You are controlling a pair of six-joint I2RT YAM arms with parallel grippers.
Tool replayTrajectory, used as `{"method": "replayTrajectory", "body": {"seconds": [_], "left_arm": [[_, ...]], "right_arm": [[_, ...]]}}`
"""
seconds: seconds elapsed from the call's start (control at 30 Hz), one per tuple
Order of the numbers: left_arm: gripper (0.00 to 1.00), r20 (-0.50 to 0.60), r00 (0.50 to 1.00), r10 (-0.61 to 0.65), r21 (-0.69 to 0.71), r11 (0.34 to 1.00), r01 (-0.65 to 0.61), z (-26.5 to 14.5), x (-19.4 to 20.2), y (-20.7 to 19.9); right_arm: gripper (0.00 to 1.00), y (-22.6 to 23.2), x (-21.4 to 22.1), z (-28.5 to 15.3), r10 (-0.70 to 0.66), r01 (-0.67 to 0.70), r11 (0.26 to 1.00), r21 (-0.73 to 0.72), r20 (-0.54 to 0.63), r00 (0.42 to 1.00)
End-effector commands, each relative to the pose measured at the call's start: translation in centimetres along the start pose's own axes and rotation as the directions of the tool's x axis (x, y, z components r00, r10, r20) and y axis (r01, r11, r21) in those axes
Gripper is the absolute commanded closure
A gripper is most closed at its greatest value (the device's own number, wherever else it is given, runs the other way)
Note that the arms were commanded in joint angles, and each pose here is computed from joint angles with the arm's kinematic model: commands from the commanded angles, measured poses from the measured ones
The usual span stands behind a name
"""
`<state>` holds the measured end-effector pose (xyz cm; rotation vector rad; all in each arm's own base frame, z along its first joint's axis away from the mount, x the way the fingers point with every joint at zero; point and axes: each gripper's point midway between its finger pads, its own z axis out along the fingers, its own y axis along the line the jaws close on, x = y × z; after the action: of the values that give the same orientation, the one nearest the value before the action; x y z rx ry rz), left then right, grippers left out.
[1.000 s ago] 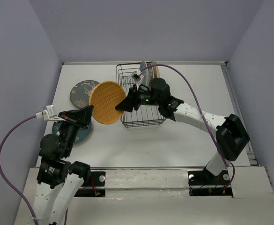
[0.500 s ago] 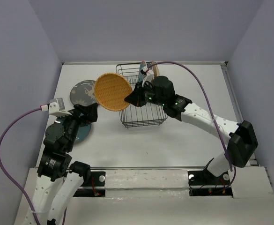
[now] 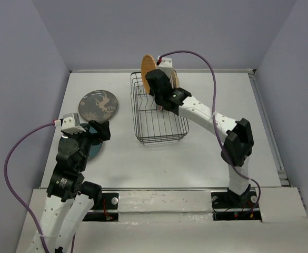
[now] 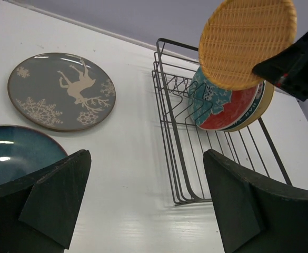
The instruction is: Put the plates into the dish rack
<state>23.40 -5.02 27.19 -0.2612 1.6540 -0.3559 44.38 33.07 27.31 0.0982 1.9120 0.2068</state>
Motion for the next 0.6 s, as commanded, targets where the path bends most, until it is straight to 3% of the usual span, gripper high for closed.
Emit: {"method": "replayTrajectory", "body": {"seconds": [0.0, 0.33, 0.57], "left_arm": [[0.01, 0.052, 0.999, 0.016, 0.055, 0.998, -0.019, -0.1, -1.3, -1.0], [0.01, 0.037, 0.999, 0.012, 0.111, 0.994, -0.016, -0.7, -0.7, -2.3], [0.01, 0.040, 0.999, 0.008, 0.115, 0.993, -0.013, -0.8, -0.8, -2.3]], "right_arm": [[0.93, -2.4, -1.7, 1.0, -0.003, -0.025, 0.970, 0.241, 0.118, 0.993], [0.93, -2.8, -0.4, 2.5, -0.031, -0.009, 0.949, 0.315, 0.121, 0.992], [0.93, -2.5, 4.2, 4.1, -0.038, 0.029, 0.958, 0.284, 0.026, 0.999]]}}
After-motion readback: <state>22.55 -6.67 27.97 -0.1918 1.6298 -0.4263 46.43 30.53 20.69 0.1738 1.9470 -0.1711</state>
